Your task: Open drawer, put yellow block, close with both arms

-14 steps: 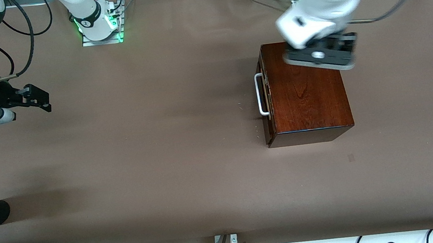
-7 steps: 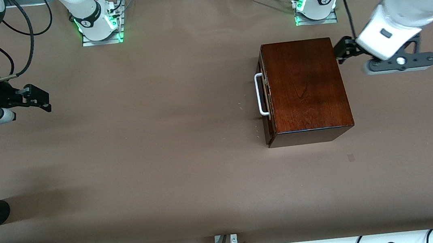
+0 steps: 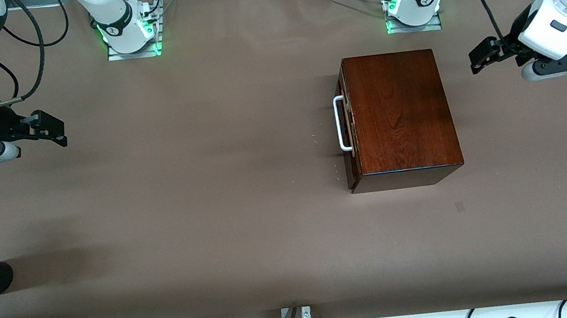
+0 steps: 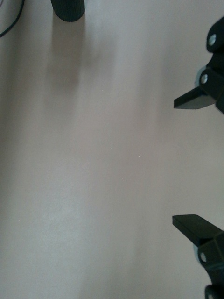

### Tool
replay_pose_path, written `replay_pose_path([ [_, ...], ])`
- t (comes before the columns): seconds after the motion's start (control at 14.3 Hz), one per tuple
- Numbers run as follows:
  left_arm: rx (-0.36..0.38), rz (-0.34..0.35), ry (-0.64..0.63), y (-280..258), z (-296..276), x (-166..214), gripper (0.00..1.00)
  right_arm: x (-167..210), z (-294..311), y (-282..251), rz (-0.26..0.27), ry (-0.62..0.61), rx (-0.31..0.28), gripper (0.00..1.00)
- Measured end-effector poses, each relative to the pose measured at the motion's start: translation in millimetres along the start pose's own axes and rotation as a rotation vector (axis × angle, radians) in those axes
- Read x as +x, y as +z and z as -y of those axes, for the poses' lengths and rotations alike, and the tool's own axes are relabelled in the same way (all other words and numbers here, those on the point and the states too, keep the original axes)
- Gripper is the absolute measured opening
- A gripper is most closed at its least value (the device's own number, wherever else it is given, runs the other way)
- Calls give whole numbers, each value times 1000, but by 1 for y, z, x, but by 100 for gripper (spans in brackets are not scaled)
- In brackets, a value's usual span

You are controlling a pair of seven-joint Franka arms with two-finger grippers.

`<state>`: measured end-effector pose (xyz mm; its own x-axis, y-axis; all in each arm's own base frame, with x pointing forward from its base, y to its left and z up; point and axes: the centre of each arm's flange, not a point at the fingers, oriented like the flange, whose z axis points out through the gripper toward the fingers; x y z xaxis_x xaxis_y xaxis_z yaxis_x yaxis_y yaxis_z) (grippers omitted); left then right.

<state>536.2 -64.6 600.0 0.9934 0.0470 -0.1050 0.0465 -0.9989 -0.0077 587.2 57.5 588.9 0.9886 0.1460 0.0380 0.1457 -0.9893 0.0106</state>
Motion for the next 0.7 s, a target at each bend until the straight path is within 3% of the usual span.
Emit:
replay_pose_path([
  [0.28,-6,-17,75,1,12,3,100,0,0,0,0,0,0,100],
  [0.7,-6,-23,90,0,12,4,100,0,0,0,0,0,0,100],
])
